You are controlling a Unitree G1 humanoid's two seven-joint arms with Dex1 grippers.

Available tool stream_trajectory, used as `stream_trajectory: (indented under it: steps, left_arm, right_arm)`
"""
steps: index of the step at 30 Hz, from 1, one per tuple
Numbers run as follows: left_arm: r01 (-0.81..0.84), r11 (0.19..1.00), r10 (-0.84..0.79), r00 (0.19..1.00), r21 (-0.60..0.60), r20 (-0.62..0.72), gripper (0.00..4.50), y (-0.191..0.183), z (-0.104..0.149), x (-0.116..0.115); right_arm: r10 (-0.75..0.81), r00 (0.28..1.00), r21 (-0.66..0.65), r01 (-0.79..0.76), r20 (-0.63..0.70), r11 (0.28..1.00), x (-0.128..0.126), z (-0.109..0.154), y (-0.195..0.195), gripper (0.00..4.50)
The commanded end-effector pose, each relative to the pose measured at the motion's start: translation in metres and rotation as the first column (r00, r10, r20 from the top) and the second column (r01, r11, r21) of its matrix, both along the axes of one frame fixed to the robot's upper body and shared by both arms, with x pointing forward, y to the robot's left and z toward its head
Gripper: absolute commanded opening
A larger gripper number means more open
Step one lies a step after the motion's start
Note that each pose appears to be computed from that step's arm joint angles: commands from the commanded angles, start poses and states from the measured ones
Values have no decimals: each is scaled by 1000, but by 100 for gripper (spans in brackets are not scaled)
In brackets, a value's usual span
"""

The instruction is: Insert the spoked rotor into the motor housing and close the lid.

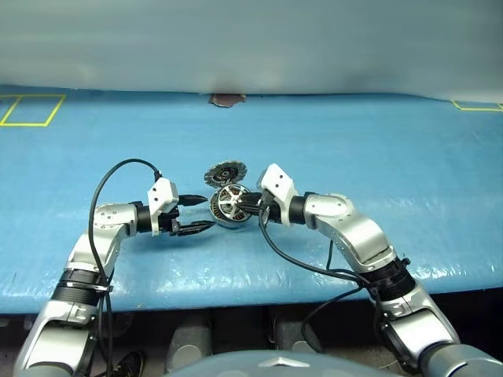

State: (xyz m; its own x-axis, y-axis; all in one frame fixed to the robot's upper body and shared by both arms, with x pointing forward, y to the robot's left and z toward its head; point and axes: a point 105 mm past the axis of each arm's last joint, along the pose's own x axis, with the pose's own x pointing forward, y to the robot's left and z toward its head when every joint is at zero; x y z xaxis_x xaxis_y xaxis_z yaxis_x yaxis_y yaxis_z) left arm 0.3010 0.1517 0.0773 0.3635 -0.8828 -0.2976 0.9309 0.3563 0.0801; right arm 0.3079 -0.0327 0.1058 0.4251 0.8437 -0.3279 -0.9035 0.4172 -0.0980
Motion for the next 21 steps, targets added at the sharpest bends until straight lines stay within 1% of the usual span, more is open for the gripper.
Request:
stream_trajectory:
  steps: [1,15,21]
  left_arm:
    - [-6,1000,7,999,-23,34,351,1,7,1]
    - [-27,999,28,999,-17,45,351,2,6,3]
    - [-35,999,35,998,-14,44,351,2,4,3]
  right_arm:
    - [11,999,13,-11,42,1000,3,14,3,49]
    - [3,1000,15,-3,22,1000,11,8,9,49]
    - [11,999,30,-12,39,999,12,14,14,49]
